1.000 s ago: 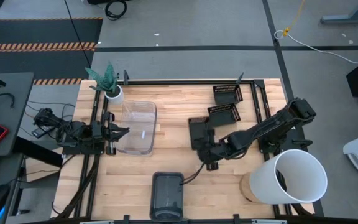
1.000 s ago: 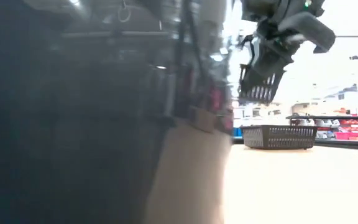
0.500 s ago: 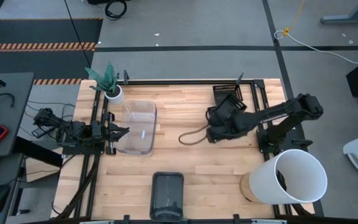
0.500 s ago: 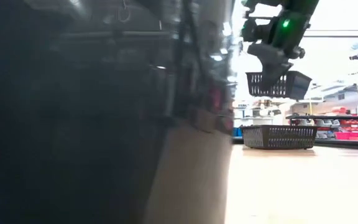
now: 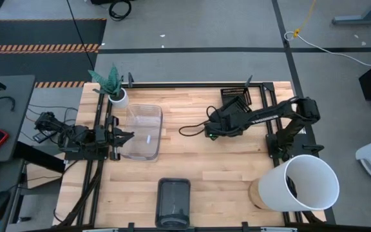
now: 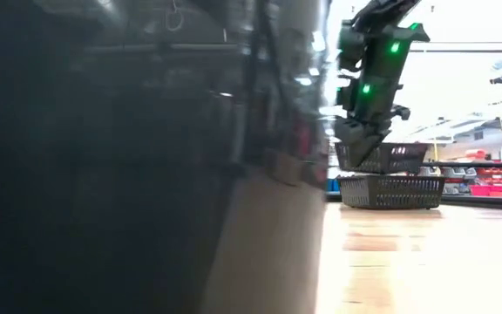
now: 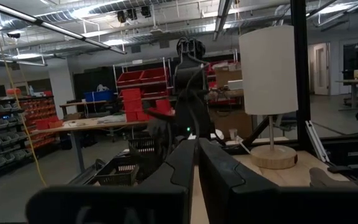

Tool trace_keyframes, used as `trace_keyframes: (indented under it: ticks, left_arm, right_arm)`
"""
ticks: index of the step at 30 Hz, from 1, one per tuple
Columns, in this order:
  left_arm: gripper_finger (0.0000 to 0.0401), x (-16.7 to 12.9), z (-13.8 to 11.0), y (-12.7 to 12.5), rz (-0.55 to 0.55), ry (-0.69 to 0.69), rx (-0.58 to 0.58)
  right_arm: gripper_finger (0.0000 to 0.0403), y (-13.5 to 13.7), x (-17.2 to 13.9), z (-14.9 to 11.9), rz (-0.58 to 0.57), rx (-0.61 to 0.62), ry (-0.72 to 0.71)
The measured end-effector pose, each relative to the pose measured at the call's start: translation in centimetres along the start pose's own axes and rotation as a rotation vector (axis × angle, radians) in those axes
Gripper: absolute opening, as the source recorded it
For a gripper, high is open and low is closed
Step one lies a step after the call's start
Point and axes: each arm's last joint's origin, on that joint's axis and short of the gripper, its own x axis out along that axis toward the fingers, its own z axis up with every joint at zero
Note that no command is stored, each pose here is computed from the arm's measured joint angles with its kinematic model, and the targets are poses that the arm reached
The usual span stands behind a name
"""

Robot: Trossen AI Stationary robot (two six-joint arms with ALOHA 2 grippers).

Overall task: Stack baskets by color
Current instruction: Stack the bottom black bin on top of the middle black bin

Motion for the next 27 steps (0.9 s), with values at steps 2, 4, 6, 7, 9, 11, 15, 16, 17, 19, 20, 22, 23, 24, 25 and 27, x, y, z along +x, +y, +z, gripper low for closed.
trace_keyframes:
  ticks: [2,4,6,7,9,11,15,16,17,19,20,22,23,24,25,27]
  left_arm:
    - [0.0026,0.0,0.0,0.0,-0.001,0.001,0.001]
    - [0.0027,0.0,0.0,0.0,0.000,0.000,0.000]
    - [0.0030,0.0,0.0,0.0,-0.001,0.001,0.000]
    - [0.0032,0.0,0.0,0.0,0.000,0.000,0.000]
    - [0.0035,0.0,0.0,0.0,-0.001,0.001,0.000]
    - [0.0036,0.0,0.0,0.0,0.000,0.001,0.000]
    - [0.0032,0.0,0.0,0.0,0.000,0.000,0.000]
    - [0.0030,0.0,0.0,0.0,-0.001,0.000,0.000]
    - [0.0028,0.0,0.0,0.0,0.000,0.001,0.001]
    - [0.0026,0.0,0.0,0.0,0.000,0.000,0.000]
    - [0.0026,0.0,0.0,0.0,0.000,0.001,0.000]
    - [0.0026,0.0,0.0,0.0,0.000,0.000,0.000]
    - [0.0027,0.0,0.0,0.0,-0.001,0.000,0.000]
    - [0.0029,0.0,0.0,0.0,0.000,0.000,0.000]
    - [0.0030,0.0,0.0,0.0,0.000,0.000,0.000]
    - [0.0033,0.0,0.0,0.0,0.000,0.000,0.000]
  right_arm:
    - [0.0008,0.6,0.5,0.0,0.018,0.010,-0.001]
    - [0.0008,1.2,0.9,0.0,0.042,0.007,0.001]
    - [0.0010,1.5,1.3,0.0,0.052,-0.018,0.006]
    - [0.0011,1.6,1.4,0.0,0.054,-0.025,0.006]
    - [0.0015,1.7,1.5,-0.1,0.048,-0.033,0.010]
    - [0.0021,1.7,1.6,-0.2,0.049,-0.038,0.020]
    - [0.0033,1.9,1.4,-0.4,0.081,-0.049,0.047]
    - [0.0036,2.0,1.3,-0.5,0.086,-0.054,0.050]
    - [0.0039,2.0,1.2,-0.6,0.089,-0.058,0.054]
    - [0.0043,2.1,1.1,-0.7,0.100,-0.065,0.064]
    - [0.0045,2.2,1.1,-0.8,0.105,-0.068,0.067]
    - [0.0048,2.4,0.9,-1.0,0.111,-0.076,0.070]
    - [0.0048,2.4,0.8,-1.1,0.111,-0.082,0.073]
    - [0.0048,2.4,0.7,-1.1,0.109,-0.090,0.081]
    - [0.0048,2.4,0.5,-1.2,0.111,-0.100,0.092]
    - [0.0048,2.5,0.2,-1.2,0.111,-0.115,0.110]
